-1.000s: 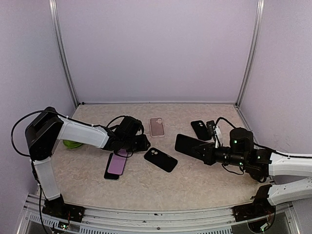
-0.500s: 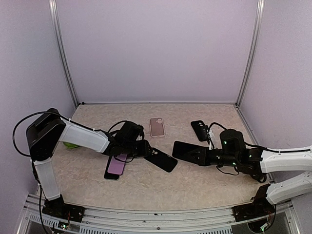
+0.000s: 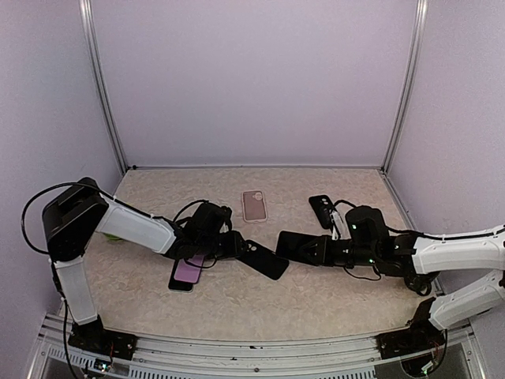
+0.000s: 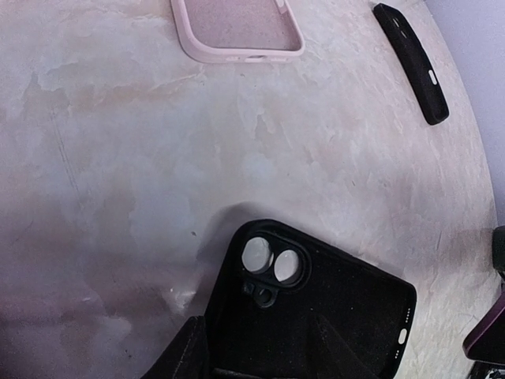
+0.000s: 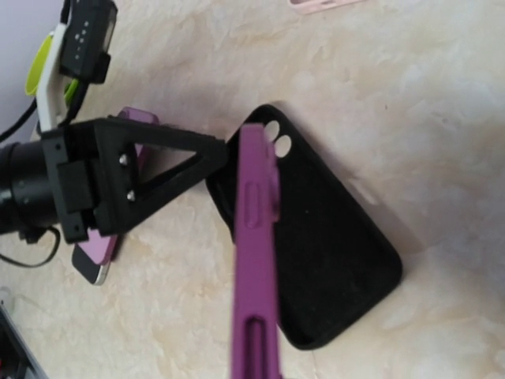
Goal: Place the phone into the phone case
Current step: Move the phone case to the center of the board.
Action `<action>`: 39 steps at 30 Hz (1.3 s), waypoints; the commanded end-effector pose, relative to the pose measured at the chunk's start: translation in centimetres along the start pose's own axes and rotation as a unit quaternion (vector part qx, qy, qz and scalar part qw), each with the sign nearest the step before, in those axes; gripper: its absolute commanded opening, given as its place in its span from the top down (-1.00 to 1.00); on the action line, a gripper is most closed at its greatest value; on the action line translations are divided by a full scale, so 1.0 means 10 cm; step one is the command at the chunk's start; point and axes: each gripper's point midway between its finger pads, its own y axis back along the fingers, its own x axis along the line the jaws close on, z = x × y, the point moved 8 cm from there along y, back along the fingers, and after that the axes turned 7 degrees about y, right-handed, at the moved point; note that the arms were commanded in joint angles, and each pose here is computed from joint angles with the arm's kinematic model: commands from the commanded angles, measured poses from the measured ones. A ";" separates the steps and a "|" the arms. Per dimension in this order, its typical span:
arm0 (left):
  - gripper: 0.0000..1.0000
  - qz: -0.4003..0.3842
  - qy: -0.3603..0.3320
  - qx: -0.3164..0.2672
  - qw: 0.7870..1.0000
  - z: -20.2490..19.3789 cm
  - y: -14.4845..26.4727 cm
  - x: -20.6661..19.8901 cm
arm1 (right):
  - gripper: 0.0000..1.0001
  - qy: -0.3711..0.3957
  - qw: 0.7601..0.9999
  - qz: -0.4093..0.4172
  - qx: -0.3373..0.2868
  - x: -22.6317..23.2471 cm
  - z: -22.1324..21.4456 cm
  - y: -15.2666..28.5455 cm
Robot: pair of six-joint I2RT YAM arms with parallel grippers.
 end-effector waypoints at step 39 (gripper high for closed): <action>-0.12 -0.059 0.021 -0.039 0.997 -0.04 0.42 -0.19 | 1.00 -0.124 0.989 0.032 0.077 0.26 0.18 -0.42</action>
